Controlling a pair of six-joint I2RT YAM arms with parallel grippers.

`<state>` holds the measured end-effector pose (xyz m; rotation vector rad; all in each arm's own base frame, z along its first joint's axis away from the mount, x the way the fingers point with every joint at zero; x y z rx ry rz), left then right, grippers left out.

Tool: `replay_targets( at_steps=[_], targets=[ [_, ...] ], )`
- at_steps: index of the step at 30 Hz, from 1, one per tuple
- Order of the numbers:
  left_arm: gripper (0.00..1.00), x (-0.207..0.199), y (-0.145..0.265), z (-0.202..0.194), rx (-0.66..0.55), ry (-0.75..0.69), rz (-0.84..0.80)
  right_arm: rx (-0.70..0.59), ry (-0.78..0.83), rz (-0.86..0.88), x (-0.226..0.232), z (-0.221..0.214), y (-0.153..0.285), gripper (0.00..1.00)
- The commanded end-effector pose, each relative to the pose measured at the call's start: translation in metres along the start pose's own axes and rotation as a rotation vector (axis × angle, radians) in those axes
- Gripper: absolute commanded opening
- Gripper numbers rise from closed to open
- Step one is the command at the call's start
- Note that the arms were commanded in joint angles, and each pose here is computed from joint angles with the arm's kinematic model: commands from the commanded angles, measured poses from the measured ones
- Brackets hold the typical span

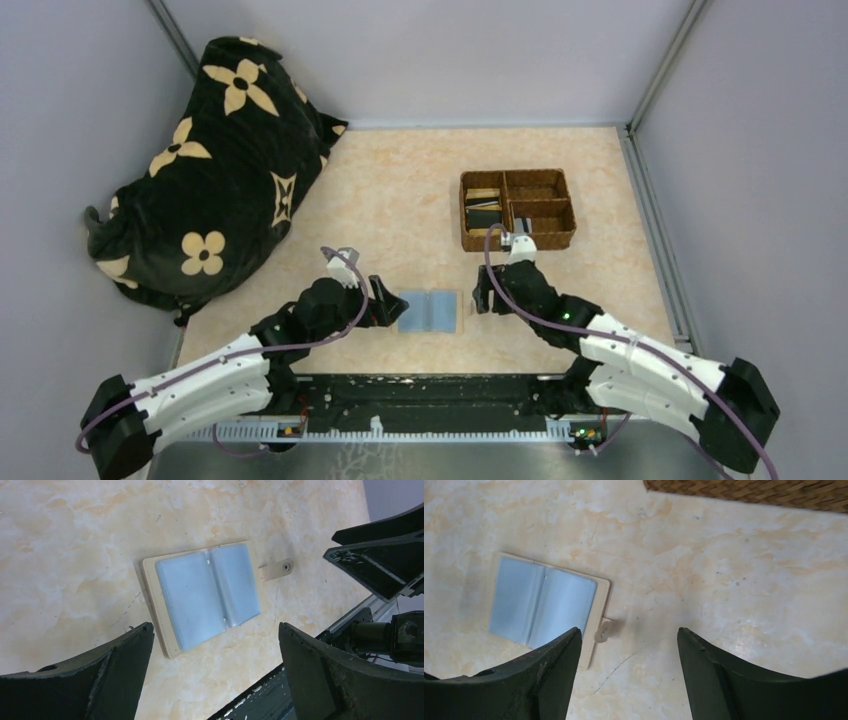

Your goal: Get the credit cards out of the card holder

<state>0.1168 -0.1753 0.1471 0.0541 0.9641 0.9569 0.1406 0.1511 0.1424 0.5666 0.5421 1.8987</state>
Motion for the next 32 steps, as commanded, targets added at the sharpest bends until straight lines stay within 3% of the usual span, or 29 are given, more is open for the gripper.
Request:
replay_targets(
  at_steps=[1,13,32],
  targets=[
    [1.00,0.005,0.010,-0.001,-0.007,0.039,0.036,-0.124,0.018,-0.102,-0.020,0.010,0.020,0.71],
    [1.00,0.021,0.024,0.002,-0.121,0.042,0.060,-0.386,-0.084,-0.263,-0.052,0.018,0.054,0.71],
    [0.99,0.027,0.028,0.002,-0.126,0.044,0.122,-0.397,-0.074,-0.293,-0.054,0.020,0.051,0.67]
  ],
)
Point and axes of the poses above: each gripper's point midway between its finger pads, its own y axis back along the fingers, its own x axis along the line the jaws close on, z = x × y, the point moved 9 cm from there along y, back along the fingers, and after that the axes turned 8 degrees about y, right-handed, at the moved point
